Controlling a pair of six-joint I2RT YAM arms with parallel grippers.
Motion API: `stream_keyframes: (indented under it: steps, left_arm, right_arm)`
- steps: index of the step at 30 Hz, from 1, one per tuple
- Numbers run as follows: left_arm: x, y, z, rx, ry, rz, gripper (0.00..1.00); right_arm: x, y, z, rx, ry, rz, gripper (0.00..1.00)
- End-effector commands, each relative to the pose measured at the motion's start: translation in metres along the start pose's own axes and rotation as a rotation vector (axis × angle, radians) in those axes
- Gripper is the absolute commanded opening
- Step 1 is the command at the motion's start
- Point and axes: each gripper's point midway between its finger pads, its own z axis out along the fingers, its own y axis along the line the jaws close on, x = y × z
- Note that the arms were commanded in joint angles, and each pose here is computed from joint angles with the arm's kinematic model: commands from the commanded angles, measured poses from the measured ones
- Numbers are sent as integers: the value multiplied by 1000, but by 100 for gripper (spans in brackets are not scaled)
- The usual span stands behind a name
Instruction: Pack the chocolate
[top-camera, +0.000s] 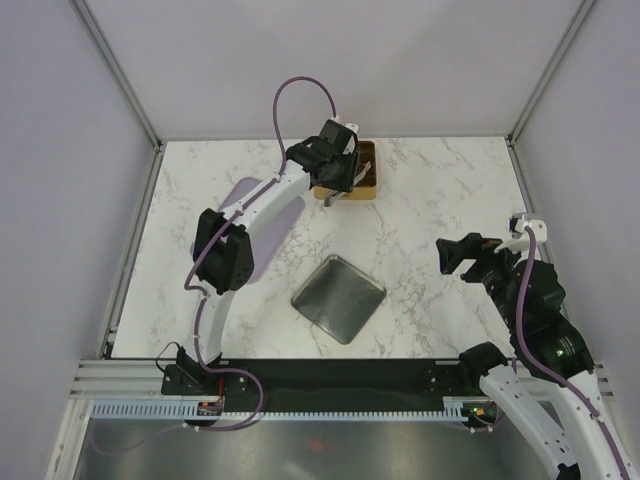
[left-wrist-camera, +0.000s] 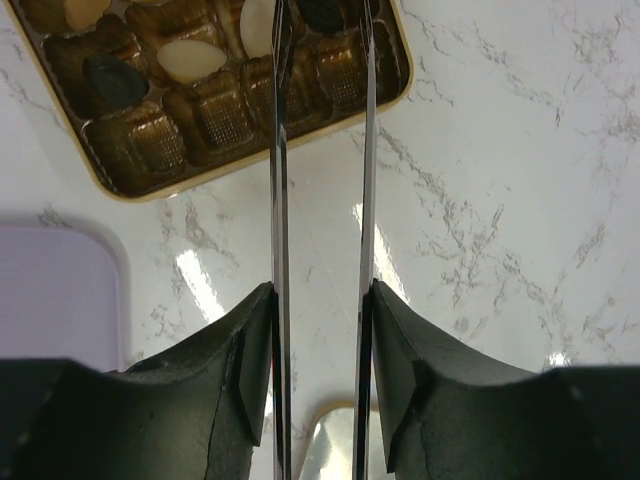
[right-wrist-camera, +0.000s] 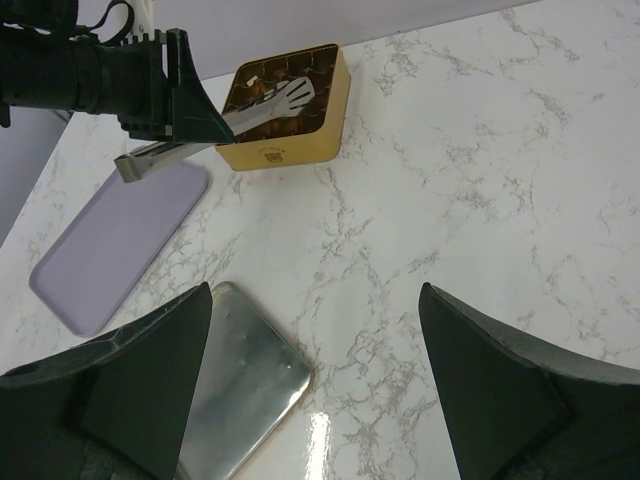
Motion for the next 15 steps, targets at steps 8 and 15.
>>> stream_keyframes:
  steps: [8, 15]
  left_arm:
    - [13, 6, -117, 11, -90, 20, 49]
    - [85, 30, -149, -61, 25, -1, 48]
  right_arm:
    - [22, 6, 10, -18, 99, 28, 92]
    - [34, 10, 9, -40, 143, 56, 91]
